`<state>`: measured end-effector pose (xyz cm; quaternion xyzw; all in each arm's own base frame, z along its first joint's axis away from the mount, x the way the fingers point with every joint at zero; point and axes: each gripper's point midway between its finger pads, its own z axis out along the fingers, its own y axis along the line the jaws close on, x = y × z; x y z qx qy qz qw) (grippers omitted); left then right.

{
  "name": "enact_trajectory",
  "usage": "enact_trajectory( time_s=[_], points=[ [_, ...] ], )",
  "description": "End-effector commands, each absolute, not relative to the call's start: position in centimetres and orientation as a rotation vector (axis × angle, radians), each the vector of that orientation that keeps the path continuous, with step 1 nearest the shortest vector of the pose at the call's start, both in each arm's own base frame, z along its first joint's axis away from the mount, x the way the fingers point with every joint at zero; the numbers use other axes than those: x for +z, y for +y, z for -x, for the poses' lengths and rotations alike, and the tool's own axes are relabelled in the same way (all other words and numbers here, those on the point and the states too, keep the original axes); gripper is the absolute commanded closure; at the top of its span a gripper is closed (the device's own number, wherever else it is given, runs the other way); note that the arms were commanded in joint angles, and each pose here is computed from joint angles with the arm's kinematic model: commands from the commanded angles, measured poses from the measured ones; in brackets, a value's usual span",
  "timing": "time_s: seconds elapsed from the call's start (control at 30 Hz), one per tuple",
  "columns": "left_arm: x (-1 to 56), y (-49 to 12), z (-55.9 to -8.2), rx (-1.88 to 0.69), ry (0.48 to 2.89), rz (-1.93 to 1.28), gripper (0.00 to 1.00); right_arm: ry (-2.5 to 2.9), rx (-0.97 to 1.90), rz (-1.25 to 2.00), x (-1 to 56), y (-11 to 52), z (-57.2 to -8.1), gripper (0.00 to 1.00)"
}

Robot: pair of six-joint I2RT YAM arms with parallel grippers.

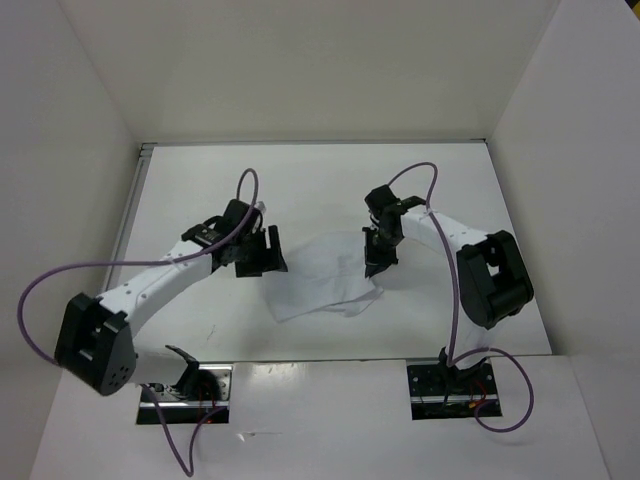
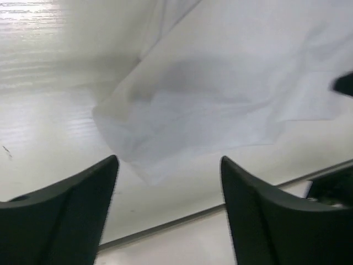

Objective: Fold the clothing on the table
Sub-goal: Flatten the skirt out

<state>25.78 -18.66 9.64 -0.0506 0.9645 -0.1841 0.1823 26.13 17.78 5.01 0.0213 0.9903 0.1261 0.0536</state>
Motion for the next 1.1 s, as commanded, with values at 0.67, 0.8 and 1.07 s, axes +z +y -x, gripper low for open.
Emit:
enact_trajectory(
  time_s=[0.67,0.8,1.07],
  points=[
    [3.8,-18.1,-20.2,-0.527,2.837,0.371,0.46,3.009,0.45,-0.102,5.5,18.3,-25.2,1.0],
    [2.8,-18.6,-20.1,-0.533,2.855,0.357,0.48,3.01,0.451,-0.116,5.5,18.3,-25.2,1.0],
    [0.8,-19.5,-21.3,-0.563,2.837,0.349,0.85,3.01,0.451,-0.116,5.8,18.2,-25.0,1.0]
  ],
)
